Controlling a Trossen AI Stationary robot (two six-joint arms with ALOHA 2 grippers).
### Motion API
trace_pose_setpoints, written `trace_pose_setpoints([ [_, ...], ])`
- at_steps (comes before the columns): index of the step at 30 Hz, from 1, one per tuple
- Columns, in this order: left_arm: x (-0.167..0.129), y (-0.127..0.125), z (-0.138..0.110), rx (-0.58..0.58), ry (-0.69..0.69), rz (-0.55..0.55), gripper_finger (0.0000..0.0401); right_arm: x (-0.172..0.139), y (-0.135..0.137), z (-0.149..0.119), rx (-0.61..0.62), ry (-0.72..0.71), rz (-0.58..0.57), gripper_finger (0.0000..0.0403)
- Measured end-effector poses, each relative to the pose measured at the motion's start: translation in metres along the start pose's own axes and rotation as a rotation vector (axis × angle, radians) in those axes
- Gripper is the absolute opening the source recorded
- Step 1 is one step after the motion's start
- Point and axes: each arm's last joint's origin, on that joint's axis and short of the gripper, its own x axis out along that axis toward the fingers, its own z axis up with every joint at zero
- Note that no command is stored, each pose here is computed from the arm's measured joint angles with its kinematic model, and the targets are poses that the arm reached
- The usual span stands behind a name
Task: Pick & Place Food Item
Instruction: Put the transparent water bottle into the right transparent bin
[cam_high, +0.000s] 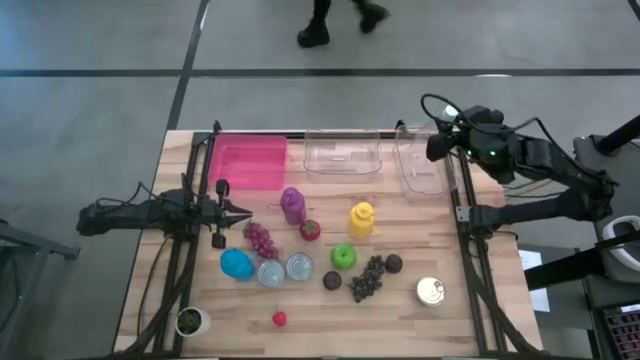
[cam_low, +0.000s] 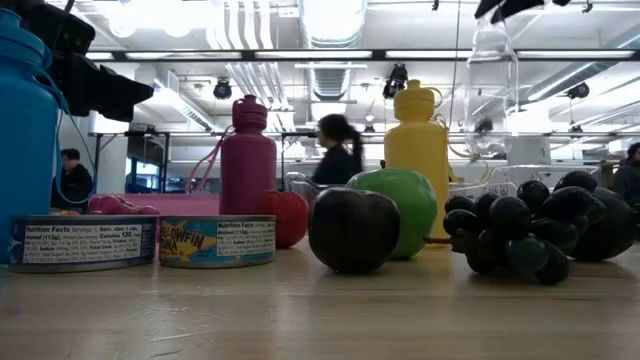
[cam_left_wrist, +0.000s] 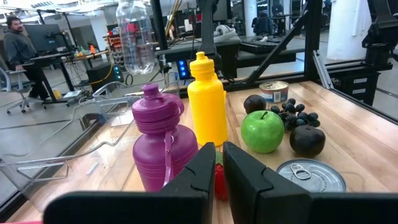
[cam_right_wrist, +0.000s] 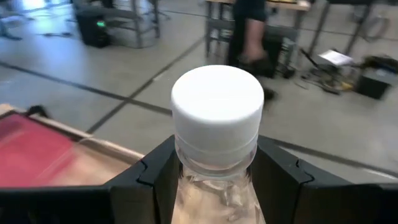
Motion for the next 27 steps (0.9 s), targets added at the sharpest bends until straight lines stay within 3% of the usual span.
trace_pose_setpoints([
  [14,0.0,0.0,0.0,0.0,0.0,0.0,0.0036,0.046,-0.016,-0.035,0.034,0.079,-0.272,0.0161],
  [21,0.0,0.0,0.0,0.0,0.0,0.0,0.0036,0.063,-0.01,-0.044,0.102,0.024,-0.235,0.0159],
  [27,0.0,0.0,0.0,0.0,0.0,0.0,0.0035,0.07,-0.016,-0.048,0.135,0.027,-0.288,0.0159],
])
